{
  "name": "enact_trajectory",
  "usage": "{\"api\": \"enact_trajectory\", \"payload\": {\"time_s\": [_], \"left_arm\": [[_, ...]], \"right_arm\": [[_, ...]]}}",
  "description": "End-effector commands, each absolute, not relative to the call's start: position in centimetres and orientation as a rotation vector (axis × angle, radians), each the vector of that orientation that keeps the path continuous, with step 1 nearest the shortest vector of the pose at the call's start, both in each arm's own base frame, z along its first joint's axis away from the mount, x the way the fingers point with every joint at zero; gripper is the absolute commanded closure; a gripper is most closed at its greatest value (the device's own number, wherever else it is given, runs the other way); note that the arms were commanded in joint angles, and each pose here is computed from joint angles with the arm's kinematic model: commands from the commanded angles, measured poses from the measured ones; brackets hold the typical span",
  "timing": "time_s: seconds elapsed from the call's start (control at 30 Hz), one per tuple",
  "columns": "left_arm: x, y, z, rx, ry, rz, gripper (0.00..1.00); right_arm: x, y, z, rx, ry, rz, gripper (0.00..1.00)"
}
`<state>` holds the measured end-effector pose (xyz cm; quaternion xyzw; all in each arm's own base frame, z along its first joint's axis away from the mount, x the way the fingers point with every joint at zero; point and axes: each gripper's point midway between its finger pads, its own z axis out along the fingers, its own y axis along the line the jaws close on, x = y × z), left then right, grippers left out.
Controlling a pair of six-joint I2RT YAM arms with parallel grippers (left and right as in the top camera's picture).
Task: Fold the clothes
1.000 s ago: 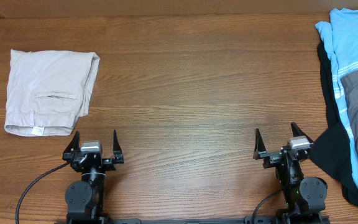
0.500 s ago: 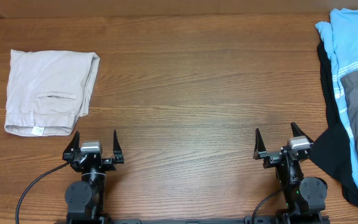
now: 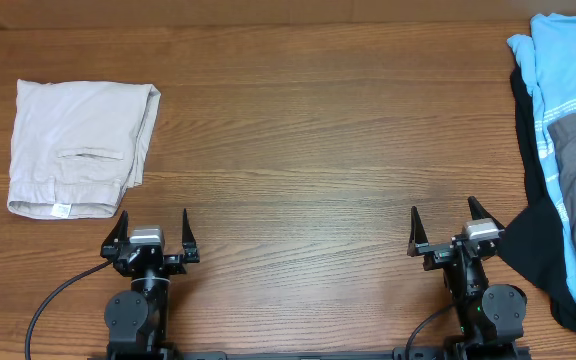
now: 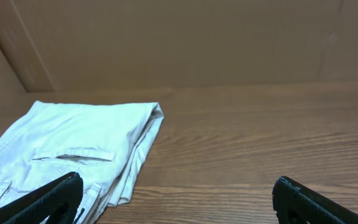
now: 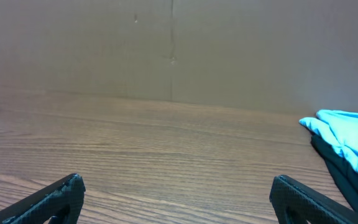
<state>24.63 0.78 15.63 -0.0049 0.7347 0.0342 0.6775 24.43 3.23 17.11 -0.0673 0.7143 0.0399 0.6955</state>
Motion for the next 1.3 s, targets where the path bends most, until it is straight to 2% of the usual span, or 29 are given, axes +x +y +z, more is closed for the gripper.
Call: {"api": "enact_trajectory", "payload": {"time_s": [0.0,0.9,1.27], "left_arm": [[24.6,0.8,15.8,0.006,1.641,0.096,0.00],[24.6,0.8,15.8,0.006,1.641,0.096,0.00],[24.6,0.8,15.8,0.006,1.641,0.096,0.00]], "right_arm": [[24.4,3.2,17.0,-0.151,1.586,0.084,0.00],[24.4,3.2,17.1,-0.136,1.583,0.099,0.00],[23.4,3.1,21.6,0.102,1.549,0.342,0.00]]}}
